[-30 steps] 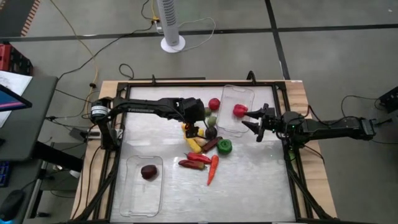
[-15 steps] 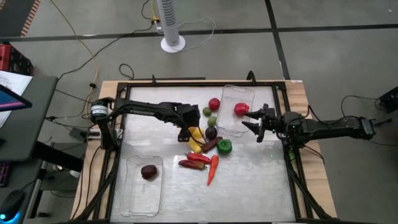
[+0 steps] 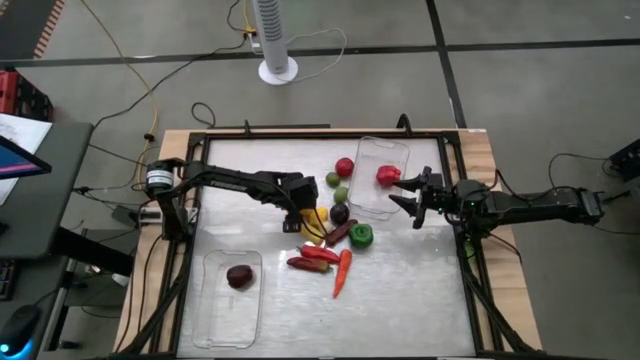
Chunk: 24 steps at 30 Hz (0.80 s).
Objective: Sort produce into baskets
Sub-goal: Put the left yellow lemon into the bottom transparent bin
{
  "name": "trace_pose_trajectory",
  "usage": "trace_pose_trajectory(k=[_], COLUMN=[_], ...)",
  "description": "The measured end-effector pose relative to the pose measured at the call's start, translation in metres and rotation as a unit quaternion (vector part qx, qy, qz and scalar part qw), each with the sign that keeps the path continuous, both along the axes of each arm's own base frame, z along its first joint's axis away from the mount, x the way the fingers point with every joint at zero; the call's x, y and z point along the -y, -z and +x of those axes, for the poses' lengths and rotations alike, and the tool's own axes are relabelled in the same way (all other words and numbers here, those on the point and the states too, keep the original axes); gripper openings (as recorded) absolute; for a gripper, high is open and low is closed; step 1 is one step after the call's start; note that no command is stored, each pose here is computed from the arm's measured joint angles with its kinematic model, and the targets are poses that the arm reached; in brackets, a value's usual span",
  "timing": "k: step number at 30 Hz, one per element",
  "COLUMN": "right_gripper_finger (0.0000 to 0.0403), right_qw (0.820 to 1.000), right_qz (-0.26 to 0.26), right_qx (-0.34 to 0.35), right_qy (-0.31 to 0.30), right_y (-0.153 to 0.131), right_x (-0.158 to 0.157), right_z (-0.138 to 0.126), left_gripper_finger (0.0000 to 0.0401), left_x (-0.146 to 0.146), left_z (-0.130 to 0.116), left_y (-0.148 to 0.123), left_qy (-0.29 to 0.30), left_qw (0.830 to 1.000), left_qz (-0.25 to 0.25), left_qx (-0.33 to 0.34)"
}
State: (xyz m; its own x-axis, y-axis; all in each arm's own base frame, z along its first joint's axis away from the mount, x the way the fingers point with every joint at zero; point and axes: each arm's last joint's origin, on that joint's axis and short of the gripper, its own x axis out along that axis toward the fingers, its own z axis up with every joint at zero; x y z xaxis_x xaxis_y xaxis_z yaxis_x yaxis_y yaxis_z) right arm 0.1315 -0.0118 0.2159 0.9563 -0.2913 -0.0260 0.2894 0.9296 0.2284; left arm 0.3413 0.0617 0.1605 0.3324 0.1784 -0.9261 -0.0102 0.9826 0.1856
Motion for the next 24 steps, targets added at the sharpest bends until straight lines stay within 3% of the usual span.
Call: trace_pose_trajectory(k=[5,9,14,18,24], right_gripper_finger=[0.0256,0.0256,0.0256,0.0256,0.0256], right_qw=[1.0,1.0,1.0,1.0,1.0], right_qz=[0.0,0.0,0.0,0.0,-0.003], right_qx=[-0.001,-0.001,-0.004,-0.007,-0.007], right_qy=[0.0,0.0,0.0,-0.003,-0.004], right_y=[0.0,0.0,0.001,0.001,0.001], right_x=[0.0,0.0,0.0,-0.001,-0.001], right_z=[0.0,0.0,0.0,0.0,0.0], left_gripper_finger=[0.0194,0.0195,0.021,0.0212,0.0213], left_x=[0.0,0.003,0.013,0.032,0.064], left_z=[-0.001,0.0,0.002,-0.01,-0.041], left_y=[0.001,-0.011,-0.054,-0.087,-0.122], left_qy=[-0.015,-0.011,0.004,0.028,0.024], left_qw=[1.0,1.0,1.0,0.995,0.968], left_qz=[-0.003,-0.008,-0.022,-0.095,-0.247], left_qx=[0.001,-0.017,0.007,0.034,0.029])
